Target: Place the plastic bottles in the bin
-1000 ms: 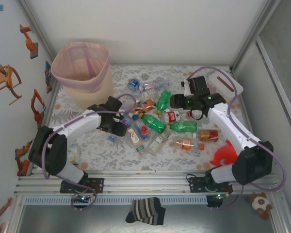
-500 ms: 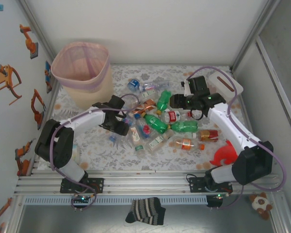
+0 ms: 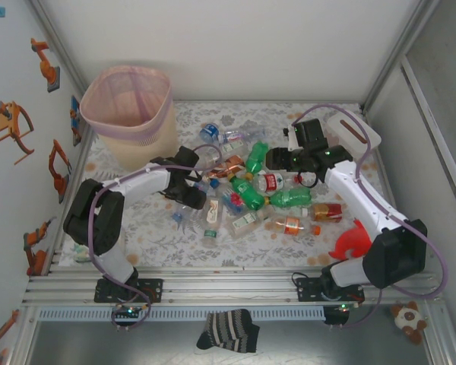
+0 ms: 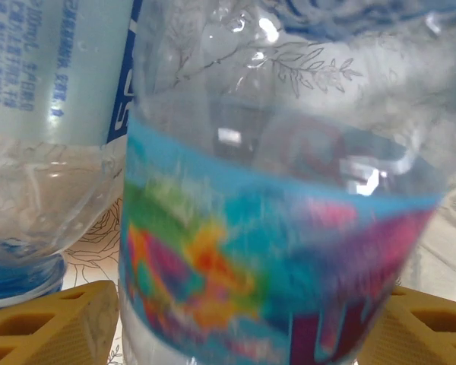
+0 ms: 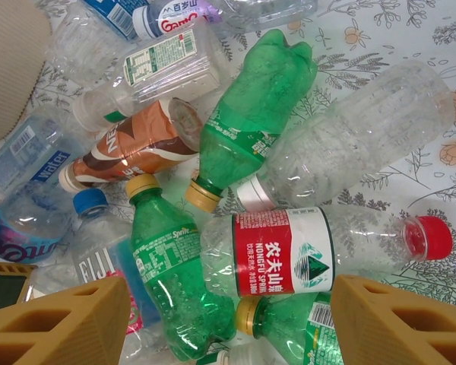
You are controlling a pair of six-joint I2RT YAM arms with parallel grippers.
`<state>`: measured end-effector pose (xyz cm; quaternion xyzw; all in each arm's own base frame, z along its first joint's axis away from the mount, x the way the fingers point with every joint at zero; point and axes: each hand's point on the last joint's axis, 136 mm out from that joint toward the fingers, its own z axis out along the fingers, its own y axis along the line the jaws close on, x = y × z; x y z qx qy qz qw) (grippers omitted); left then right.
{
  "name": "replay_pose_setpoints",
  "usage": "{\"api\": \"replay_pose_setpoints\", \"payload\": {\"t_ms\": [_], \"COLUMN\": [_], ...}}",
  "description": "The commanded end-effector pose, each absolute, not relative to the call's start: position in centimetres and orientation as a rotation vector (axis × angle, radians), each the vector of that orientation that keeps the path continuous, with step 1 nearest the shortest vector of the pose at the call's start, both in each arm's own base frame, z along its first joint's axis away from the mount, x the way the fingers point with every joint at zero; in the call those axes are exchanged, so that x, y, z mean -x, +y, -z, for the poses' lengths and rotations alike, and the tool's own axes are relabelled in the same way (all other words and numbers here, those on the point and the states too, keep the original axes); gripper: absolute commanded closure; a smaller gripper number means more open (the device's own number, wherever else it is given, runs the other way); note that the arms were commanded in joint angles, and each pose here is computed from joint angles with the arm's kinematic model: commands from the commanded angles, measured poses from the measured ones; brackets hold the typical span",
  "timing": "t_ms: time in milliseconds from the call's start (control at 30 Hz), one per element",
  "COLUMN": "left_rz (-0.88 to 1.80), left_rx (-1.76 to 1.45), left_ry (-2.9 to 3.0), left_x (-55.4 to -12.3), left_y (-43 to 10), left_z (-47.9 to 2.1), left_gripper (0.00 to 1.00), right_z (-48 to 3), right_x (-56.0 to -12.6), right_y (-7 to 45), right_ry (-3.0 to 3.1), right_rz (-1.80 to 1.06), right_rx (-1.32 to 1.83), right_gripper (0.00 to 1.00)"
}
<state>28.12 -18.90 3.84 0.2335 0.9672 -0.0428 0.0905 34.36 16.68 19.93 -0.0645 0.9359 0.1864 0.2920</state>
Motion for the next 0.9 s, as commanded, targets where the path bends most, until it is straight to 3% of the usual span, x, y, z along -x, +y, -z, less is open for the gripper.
{"api": "replay_pose_setpoints", "payload": {"t_ms": [0,567,867], "left_rz": [0.135,0.156,0.208], "left_rx": [-0.719,-0.709,-0.685], "left_ry": [2.861,2.844,2.773], "left_x": [-28.6,-27.9,-27.8], "left_y": [-19.4,-19.1,-19.3], "left_z": [-4.1,-4.9,-8.2], "left_gripper": [0.22,0.34,0.37], "right_z": [-21.0,-21.2,-21.6], "right_x": [-34.9,-34.5,-34.3], "right_y": [17.3,17.1,16.9], "right_ry": [2.462,2.457,2.444], "right_rz": [-0.526,-0.527,-0.522], "right_rx": [0.168,0.163,0.158], "right_gripper": [0.31,0.31,0.30]}}
